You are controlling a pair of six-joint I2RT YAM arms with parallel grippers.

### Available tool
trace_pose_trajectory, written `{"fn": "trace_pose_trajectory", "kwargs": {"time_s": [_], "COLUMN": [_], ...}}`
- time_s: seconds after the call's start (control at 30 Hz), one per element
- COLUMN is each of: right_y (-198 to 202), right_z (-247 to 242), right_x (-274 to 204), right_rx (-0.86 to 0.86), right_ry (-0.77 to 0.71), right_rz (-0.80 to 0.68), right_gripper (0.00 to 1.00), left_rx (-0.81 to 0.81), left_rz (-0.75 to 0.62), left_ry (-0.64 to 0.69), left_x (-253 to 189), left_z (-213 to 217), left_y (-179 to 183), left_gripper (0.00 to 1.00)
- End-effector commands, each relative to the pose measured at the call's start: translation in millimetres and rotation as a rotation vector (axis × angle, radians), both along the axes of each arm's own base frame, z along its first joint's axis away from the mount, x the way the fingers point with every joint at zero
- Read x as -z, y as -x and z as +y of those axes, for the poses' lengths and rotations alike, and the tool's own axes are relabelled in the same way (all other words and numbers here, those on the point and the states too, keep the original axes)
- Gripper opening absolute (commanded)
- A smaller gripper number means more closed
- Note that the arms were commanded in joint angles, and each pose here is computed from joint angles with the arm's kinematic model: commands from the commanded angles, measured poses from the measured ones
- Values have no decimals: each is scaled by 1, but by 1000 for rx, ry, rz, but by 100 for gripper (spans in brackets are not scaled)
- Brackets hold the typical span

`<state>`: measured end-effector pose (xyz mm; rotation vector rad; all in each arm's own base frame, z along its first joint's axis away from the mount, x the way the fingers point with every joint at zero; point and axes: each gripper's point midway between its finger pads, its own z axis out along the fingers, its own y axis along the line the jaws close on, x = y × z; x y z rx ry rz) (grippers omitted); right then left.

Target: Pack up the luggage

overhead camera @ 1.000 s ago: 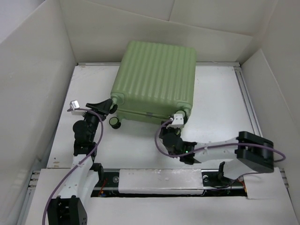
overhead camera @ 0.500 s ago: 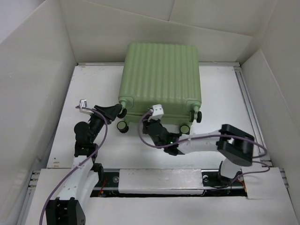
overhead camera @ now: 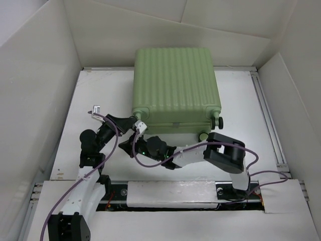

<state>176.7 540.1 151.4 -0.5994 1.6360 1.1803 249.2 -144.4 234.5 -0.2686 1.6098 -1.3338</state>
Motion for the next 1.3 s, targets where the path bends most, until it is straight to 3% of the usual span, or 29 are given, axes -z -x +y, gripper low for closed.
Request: {"fn": "trace_pose_trajectory", "kwargs": {"time_s": [0.0,0.07,0.27,0.37,0.4,0.43,0.5,0.6,0.73,0.93,1.0,1.03,1.13,1.27], "right_y": [-23,-26,-27,-35,-37,-42,-63,-90,-119,-154,-166,-170,-182,-187], "right_z": [-7,-22,-113,-179,-201,-216,-259,-308,-369,-450,-458,-465,-491,-509], "right_x": [-61,-64,-10,7,-1,-1,-11,-33,-61,-72,-77,-78,-102,-143], "right_rx": [5,74,397,531,554,575,632,712,831,1035,1021,1033,1081,1058], "right_ry": [-246,-200,183,305,316,318,302,289,275,328,331,345,355,352], "right_rz": [-36,-22,30,71,75,91,110,93,84,120,135,138,83,-18], "right_gripper": [0,0,0,16,25,29,40,45,47,42,41,41,41,49], "left_rx": [232,242,195,168,166,157,143,124,162,154,187,96,90,77], "left_rz": [-172,-181,-175,-137,-123,-84,-76,-89,-90,-27,-46,-46,-41,-31], "left_ry": [4,1,-27,-53,-74,-73,-79,-77,-80,-107,-163,-180,-232,-274], "left_x": [-49,-50,-42,-31,-25,-17,-14,-18,-19,1,-2,-6,-14,-23], "left_z": [-26,-26,-23,-21,-22,-21,-20,-18,-21,-28,-55,-55,-81,-100], "left_y": [45,48,35,16,7,3,-1,-2,2,-2,3,-9,-6,-9], "left_gripper": [0,0,0,0,7,27,49,65,63,60,60,61,64,69]}}
